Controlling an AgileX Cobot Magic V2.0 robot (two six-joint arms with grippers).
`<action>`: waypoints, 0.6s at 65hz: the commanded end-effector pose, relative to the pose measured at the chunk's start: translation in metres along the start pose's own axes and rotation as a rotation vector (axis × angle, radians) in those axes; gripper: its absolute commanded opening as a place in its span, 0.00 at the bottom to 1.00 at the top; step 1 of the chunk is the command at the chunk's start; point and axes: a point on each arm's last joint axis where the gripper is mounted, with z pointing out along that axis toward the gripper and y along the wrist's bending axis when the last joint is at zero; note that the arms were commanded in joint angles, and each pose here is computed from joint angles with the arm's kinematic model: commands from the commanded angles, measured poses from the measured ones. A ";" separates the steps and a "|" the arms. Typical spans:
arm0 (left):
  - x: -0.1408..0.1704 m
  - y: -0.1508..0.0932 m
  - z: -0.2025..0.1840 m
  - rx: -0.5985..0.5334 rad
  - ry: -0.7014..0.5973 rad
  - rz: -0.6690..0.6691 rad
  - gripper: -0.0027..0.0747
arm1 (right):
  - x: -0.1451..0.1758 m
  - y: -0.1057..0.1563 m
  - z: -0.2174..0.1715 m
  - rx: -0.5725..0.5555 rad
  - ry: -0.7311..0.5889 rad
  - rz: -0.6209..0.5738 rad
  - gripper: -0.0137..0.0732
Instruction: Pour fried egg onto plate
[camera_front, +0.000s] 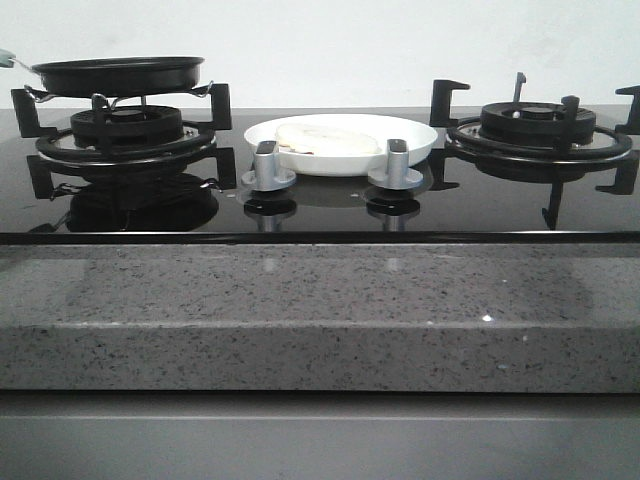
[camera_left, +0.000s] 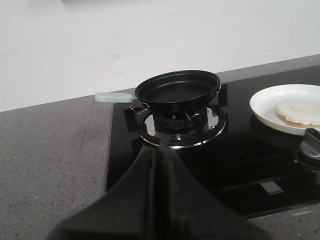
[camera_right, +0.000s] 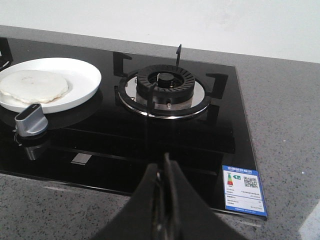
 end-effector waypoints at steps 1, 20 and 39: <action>-0.015 0.003 -0.002 -0.024 -0.099 -0.025 0.01 | -0.015 0.000 -0.002 0.001 -0.103 0.002 0.08; -0.013 0.004 -0.001 -0.032 -0.103 -0.022 0.01 | -0.015 0.000 -0.002 0.001 -0.103 0.002 0.08; 0.018 0.006 0.008 -0.098 -0.098 -0.101 0.01 | -0.015 0.000 -0.002 0.001 -0.102 0.002 0.08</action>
